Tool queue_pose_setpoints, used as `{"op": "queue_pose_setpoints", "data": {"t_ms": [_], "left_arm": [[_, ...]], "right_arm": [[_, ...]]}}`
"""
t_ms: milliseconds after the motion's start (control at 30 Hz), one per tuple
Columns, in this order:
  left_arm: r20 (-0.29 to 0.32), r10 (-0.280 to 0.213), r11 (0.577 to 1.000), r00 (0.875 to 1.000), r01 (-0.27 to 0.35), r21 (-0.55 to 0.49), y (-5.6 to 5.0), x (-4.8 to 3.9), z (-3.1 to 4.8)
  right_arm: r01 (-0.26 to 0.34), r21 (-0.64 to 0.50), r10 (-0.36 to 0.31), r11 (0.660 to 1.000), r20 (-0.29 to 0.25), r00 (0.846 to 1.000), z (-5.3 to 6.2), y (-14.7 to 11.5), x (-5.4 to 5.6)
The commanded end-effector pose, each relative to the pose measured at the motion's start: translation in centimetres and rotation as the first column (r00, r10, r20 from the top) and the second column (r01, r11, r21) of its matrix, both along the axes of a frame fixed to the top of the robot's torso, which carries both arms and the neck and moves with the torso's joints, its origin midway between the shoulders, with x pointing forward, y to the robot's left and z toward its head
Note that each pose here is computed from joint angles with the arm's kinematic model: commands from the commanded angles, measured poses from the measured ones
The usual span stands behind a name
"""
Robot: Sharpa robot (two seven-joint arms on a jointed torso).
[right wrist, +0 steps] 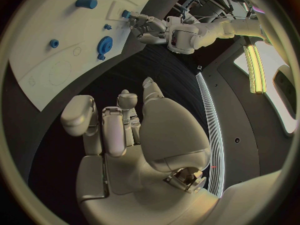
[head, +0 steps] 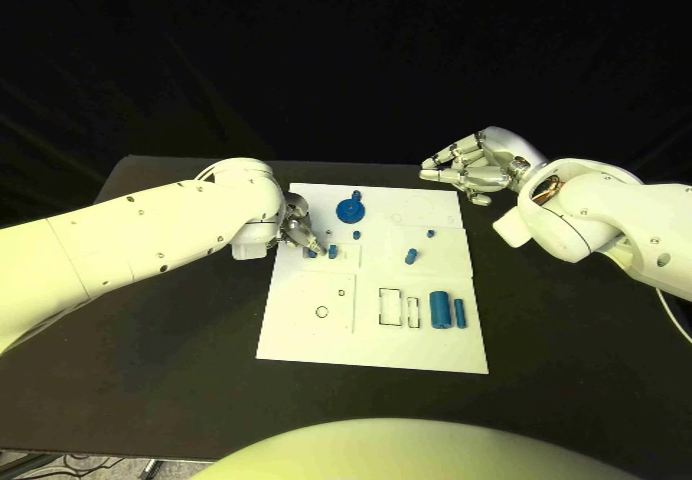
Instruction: Assemble the parts on the task board
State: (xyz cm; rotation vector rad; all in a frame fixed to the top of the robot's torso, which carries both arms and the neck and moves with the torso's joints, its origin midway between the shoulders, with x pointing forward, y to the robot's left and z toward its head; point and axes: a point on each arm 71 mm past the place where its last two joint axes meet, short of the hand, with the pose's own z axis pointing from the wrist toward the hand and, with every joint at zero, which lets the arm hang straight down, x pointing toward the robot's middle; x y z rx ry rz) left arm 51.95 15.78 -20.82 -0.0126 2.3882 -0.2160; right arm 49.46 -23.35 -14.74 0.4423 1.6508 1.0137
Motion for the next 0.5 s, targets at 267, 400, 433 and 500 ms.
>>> {"op": "queue_pose_setpoints", "data": {"t_ms": [267, 400, 433, 500], "left_arm": [[0.004, 0.007, 1.0, 1.0, -0.007, -0.006, 0.1, -0.07, -0.14], [0.036, 0.04, 0.999, 0.999, -0.039, -0.032, 0.8, 0.11, 0.24], [0.047, 0.051, 0.998, 0.998, -0.049, -0.047, 1.0, 0.2, 0.42], [0.064, 0.074, 0.994, 0.995, -0.068, -0.088, 1.2, 0.39, 0.87]], "right_arm": [[-0.005, 0.002, 0.005, 1.0, 0.007, 1.0, 0.0, 0.1, 0.0], [-0.005, 0.001, 0.005, 1.0, 0.005, 1.0, 0.0, 0.0, 0.0], [-0.004, 0.001, 0.004, 1.0, 0.005, 1.0, 0.0, 0.0, 0.1], [-0.004, 0.0, 0.004, 1.0, 0.004, 1.0, 0.0, 0.0, 0.1]]}}
